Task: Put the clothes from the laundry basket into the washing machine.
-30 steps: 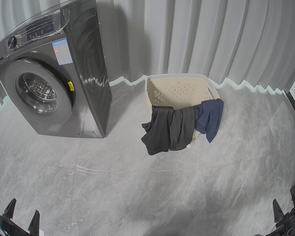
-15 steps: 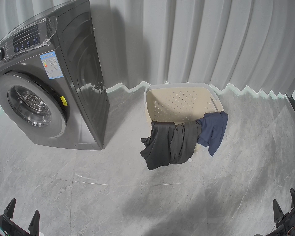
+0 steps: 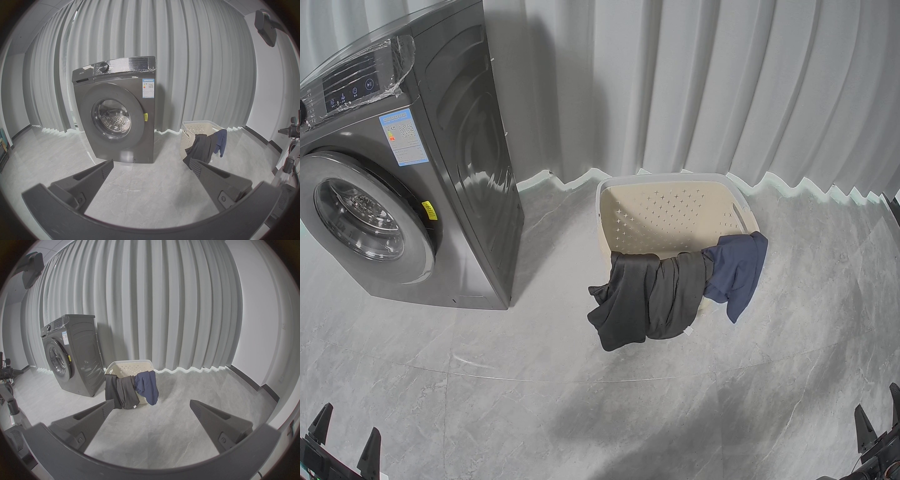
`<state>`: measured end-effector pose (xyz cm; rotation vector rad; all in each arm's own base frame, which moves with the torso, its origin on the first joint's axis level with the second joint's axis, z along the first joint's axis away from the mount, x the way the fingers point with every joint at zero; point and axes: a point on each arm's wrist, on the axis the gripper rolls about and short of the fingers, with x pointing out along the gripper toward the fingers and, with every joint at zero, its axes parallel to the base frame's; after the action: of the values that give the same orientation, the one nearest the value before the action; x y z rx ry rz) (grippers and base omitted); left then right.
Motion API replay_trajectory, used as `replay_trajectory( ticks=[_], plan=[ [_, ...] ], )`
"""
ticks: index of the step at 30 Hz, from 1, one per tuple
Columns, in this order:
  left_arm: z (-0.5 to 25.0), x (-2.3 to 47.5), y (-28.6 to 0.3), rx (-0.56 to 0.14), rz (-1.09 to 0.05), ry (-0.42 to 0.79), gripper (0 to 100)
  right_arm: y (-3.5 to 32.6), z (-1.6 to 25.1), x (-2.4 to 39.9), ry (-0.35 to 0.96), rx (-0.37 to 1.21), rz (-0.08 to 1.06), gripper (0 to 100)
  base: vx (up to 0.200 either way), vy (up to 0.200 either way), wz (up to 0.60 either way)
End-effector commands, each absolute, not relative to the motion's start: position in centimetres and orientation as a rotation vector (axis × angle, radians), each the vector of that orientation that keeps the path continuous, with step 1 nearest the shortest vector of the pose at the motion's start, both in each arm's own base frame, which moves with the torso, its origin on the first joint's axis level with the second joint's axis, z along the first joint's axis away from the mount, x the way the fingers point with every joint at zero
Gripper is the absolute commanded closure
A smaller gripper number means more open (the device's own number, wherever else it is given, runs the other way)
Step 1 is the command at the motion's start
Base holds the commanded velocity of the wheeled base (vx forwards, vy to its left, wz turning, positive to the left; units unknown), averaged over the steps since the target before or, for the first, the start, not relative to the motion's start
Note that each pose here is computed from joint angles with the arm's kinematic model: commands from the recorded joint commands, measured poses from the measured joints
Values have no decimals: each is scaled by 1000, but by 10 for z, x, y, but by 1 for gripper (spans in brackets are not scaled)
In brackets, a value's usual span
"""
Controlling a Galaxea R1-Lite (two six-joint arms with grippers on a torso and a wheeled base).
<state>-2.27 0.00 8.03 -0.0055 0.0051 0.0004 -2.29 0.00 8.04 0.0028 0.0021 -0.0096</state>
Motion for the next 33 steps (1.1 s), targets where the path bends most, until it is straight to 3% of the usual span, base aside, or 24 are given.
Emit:
replay_trajectory(
  ticks=[1, 6, 18, 30, 33],
  plan=[
    [76, -23, 0, -3, -2, 2, 0, 0, 76, -23, 5, 3, -9, 0, 0, -200, 0],
    [76, -23, 0, 0, -2, 2, 0, 0, 76, -23, 6, 5, -9, 0, 0, -200, 0],
    [76, -23, 0, 2, -3, 0, 0, 0, 76, -23, 5, 5, -9, 0, 0, 0, 0],
    [76, -23, 0, -8, -2, 0, 0, 0, 76, -23, 5, 5, -9, 0, 200, 0, 0],
    [76, -23, 0, -9, 0, 0, 0, 0, 76, -23, 5, 5, -9, 0, 0, 0, 0]
  ],
)
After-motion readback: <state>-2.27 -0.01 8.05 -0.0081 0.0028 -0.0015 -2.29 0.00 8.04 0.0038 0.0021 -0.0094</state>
